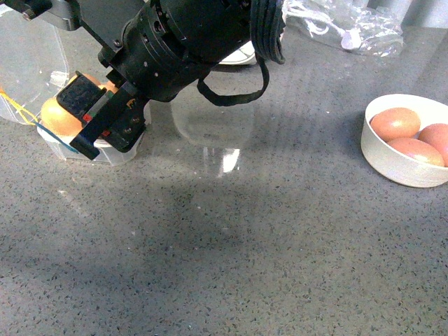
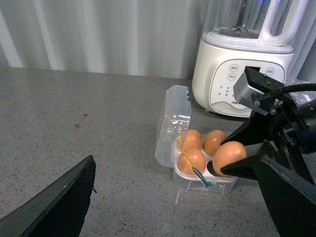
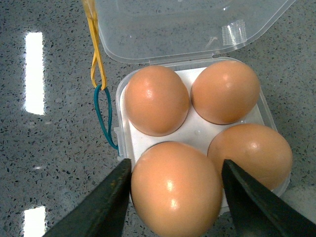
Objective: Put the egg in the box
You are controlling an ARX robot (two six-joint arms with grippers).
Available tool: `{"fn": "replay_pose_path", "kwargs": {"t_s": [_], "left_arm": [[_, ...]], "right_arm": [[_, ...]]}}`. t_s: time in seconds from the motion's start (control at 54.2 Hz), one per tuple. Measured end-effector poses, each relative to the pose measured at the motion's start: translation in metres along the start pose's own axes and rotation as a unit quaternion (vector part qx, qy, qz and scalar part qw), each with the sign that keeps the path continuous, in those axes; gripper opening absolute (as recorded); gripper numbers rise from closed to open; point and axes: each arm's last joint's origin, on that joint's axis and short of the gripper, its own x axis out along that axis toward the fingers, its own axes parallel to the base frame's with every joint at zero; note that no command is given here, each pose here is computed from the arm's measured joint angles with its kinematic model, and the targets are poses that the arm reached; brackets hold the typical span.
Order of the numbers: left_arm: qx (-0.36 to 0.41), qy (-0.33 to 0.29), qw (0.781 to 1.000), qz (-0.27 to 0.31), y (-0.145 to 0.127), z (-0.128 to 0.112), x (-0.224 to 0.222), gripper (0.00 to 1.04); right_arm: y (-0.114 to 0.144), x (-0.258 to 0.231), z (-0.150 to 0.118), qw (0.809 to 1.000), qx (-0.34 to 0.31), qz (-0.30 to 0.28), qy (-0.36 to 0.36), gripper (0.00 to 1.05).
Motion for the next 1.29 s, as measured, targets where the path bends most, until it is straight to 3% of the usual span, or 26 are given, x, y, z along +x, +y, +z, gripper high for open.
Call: {"fn": "replay_pose_path", "kwargs": {"t_s": [0.277,0.536,0.646,0.794,0.849,0.905,0.923,0.96,0.997,1.089,1.293], "left_arm": [[0.000,0.000,1.000,0.000,0.000,0.000,0.000,0.98],[0.000,0.000,1.000,0.000,0.000,0.000,0.000,0.98],[0.000,0.000,1.000,0.000,0.000,0.000,0.000,0.98],[0.000,0.000,1.000,0.000,0.000,0.000,0.000,0.98],[0.000,0.000,1.000,0.000,0.000,0.000,0.000,0.98],[0.000,0.000,1.000,0.000,0.000,0.000,0.000,0.98],[0.000,0.000,1.000,-0.002,0.000,0.000,0.000,0.98],[0.000,0.000,1.000,-0.001,0.000,0.000,0.000,0.98],[0.000,0.000,1.000,-0.001,0.000,0.000,0.000,0.98],[0.000,0.000,1.000,0.000,0.000,0.000,0.000,0.98],[0.000,0.000,1.000,0.000,0.000,0.000,0.000,0.98]], "right_arm": [[-0.003,-0.006,0.005,1.000,0.010,-0.011,-0.024,0.99],[-0.009,-0.046,0.017,0.995,0.050,-0.064,-0.061,0.97],[-0.014,-0.079,0.014,0.982,0.097,-0.145,-0.071,0.97],[-0.020,-0.110,-0.012,0.952,0.160,-0.248,-0.079,0.97],[-0.019,-0.116,-0.024,0.917,0.176,-0.342,-0.103,0.92],[-0.017,-0.126,-0.039,0.855,0.200,-0.456,-0.144,0.83],[-0.016,-0.128,-0.042,0.847,0.201,-0.467,-0.153,0.81],[-0.011,-0.141,-0.056,0.804,0.217,-0.525,-0.177,0.74],[-0.006,-0.150,-0.065,0.783,0.224,-0.548,-0.193,0.69],[0.012,-0.182,-0.086,0.757,0.228,-0.566,-0.233,0.51],[0.049,-0.218,-0.134,0.761,0.234,-0.562,-0.223,0.09]]}}
